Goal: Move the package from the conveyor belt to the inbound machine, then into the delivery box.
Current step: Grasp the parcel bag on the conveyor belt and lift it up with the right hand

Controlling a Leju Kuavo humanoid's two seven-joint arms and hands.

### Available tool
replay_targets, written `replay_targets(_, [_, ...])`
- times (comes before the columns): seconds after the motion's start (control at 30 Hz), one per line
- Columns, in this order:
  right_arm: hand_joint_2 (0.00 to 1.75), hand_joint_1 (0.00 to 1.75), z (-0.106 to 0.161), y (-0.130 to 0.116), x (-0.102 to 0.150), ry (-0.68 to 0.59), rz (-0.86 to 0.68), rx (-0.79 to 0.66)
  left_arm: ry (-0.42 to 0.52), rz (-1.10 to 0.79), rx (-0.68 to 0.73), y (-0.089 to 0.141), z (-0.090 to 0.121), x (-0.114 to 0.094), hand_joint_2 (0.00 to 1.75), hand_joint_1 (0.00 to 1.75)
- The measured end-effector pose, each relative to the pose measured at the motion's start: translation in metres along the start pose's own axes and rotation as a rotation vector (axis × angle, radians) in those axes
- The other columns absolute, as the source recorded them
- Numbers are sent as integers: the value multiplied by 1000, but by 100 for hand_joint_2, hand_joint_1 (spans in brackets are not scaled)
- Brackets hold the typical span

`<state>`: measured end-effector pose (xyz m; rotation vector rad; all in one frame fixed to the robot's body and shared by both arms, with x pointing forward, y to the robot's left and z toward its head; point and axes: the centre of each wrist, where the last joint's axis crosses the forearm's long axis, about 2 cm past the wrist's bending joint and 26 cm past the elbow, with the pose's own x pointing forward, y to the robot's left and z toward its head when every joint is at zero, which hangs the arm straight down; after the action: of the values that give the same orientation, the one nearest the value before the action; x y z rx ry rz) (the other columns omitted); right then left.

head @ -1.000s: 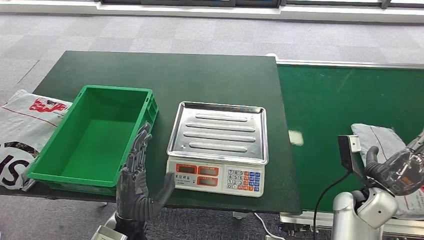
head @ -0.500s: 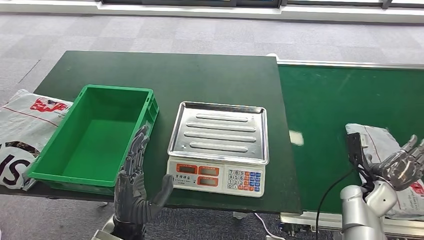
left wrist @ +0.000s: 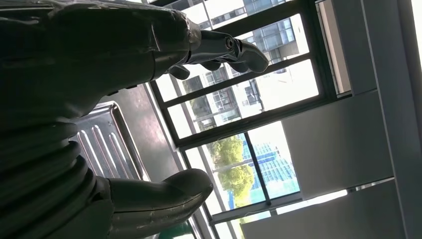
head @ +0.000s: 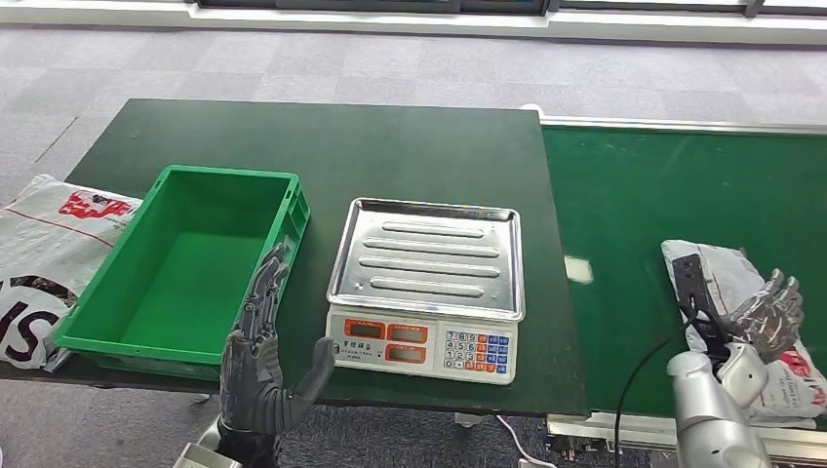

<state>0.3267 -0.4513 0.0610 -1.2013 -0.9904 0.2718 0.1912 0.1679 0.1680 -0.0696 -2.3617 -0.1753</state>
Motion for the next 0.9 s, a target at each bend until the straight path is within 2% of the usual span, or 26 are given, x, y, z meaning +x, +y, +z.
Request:
replay_targets(0.47, [175, 0, 7, 5, -28, 104, -28, 139, 7, 9, -25, 2, -1, -1, 175, 0])
replay_targets(0.9, [175, 0, 10, 8, -31, 133, -42, 191, 8, 2, -20, 4, -2, -1, 175, 0])
